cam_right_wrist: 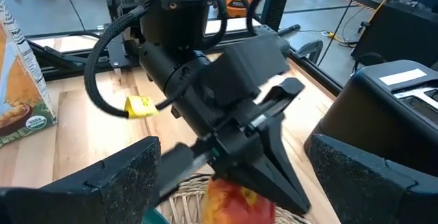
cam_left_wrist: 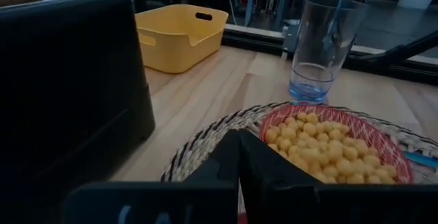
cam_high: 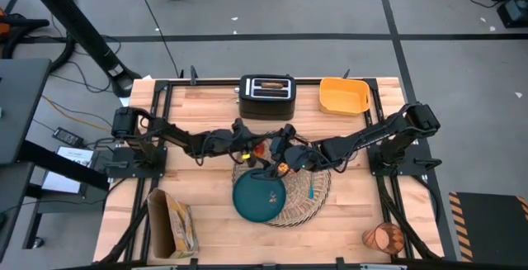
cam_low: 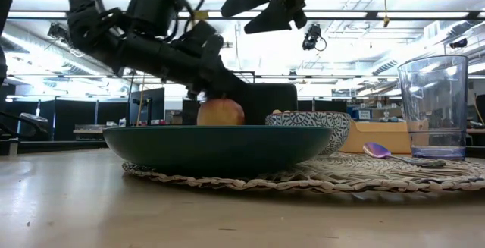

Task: Arrange a breakfast setting
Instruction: Put the apple on the brown table mat to the top of the dark green plate

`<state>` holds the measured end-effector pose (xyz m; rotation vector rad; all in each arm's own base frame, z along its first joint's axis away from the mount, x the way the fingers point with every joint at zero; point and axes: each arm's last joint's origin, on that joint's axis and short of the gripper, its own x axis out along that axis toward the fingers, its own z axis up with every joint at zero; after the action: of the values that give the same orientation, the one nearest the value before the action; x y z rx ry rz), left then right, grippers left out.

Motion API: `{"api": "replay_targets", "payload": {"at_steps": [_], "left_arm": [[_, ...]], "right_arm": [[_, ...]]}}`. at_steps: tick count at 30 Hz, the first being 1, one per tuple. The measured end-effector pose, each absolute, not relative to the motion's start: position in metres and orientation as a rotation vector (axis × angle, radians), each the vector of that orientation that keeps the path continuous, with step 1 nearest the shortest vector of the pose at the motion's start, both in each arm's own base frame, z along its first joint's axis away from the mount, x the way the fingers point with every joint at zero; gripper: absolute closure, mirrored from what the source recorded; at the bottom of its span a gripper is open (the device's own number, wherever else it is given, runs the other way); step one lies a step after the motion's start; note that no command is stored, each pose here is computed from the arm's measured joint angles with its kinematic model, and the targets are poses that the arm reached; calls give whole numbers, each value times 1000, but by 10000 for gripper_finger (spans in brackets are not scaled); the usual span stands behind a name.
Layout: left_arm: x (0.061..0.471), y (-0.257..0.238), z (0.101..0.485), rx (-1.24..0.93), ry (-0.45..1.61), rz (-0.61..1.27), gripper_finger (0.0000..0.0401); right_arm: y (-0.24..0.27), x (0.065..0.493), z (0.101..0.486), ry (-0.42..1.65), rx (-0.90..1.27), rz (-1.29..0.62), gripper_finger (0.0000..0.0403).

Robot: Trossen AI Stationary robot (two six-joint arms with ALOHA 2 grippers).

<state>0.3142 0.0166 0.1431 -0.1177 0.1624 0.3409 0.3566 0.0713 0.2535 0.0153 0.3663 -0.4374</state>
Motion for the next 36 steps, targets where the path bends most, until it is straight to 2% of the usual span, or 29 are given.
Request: {"api": "replay_targets", "payload": {"at_steps": [4, 15, 29, 36], "left_arm": [[323, 17, 145, -108, 224, 364, 399], [322, 18, 144, -123, 228, 420, 395], [322, 16, 143, -129, 246, 355, 293], [322, 16, 143, -119, 248, 355, 262]], "right_arm": [[70, 357, 253, 369, 30, -423, 29], [70, 357, 253, 372, 34, -421, 29], [71, 357, 253, 371, 39, -406, 29], [71, 356, 257, 362, 50, -398, 29]]}}
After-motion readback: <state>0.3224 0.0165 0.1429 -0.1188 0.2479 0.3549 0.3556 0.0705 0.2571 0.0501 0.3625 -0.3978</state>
